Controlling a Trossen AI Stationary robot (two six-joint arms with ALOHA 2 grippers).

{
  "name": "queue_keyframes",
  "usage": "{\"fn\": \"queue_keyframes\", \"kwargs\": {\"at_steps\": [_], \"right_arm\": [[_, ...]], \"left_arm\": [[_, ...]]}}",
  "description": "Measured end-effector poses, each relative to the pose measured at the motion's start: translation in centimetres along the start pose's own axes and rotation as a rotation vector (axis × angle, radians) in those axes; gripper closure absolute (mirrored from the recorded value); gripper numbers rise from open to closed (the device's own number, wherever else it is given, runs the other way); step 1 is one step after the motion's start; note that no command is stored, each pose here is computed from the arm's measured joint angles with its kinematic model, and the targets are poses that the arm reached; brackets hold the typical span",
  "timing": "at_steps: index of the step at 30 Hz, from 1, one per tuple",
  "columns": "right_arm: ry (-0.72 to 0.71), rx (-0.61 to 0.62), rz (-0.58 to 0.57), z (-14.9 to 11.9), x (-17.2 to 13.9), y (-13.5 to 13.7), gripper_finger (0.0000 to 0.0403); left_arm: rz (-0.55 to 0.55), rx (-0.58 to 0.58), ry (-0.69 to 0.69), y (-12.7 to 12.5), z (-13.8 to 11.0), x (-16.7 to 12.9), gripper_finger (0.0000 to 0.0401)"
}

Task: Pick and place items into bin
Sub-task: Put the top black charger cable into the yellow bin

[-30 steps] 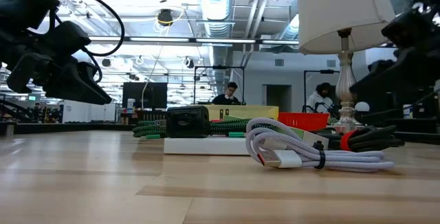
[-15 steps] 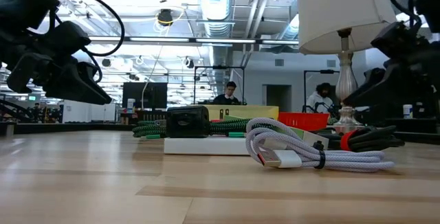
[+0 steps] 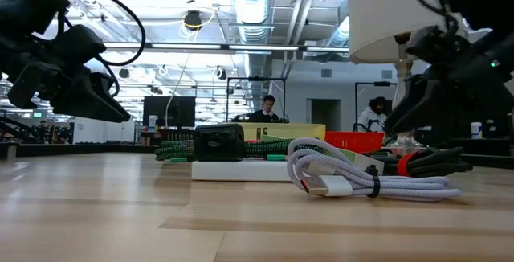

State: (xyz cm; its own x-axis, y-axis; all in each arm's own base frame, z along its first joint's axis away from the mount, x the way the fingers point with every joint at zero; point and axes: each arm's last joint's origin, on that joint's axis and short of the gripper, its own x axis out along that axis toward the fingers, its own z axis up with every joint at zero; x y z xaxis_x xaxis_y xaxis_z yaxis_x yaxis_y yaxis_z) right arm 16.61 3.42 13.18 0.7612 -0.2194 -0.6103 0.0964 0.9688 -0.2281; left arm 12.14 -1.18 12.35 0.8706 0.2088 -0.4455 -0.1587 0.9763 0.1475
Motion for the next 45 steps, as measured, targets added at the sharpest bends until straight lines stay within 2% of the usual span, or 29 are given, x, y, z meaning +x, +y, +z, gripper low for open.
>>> {"fn": "queue_keyframes", "kwargs": {"at_steps": [6, 14, 21, 31, 34, 45], "right_arm": [[0.123, -0.024, 0.067, 1.7, 1.4, 0.0, 0.0209], [0.236, -0.116, 0.049, 4.9, 2.6, -0.7, 0.0218], [0.337, -0.076, 0.125, 6.8, 4.4, -1.9, 0.0218], [0.466, -0.056, 0.121, 6.9, 8.2, -2.8, 0.0213], [0.481, -0.034, 0.150, 7.0, 9.2, -3.0, 0.0214], [0.542, 0.050, 0.168, 7.2, 11.7, -3.7, 0.0238]], "left_arm": [[0.000, 0.000, 0.000, 0.0, 0.0, 0.0, 0.0285], [0.000, 0.000, 0.000, 0.0, 0.0, 0.0, 0.0285], [0.000, 0.000, 0.000, 0.0, 0.0, 0.0, 0.0285], [0.000, 0.000, 0.000, 0.0, 0.0, 0.0, 0.0285], [0.000, 0.000, 0.000, 0.0, 0.0, 0.0, 0.0285], [0.000, 0.000, 0.000, 0.0, 0.0, 0.0, 0.0285]]}}
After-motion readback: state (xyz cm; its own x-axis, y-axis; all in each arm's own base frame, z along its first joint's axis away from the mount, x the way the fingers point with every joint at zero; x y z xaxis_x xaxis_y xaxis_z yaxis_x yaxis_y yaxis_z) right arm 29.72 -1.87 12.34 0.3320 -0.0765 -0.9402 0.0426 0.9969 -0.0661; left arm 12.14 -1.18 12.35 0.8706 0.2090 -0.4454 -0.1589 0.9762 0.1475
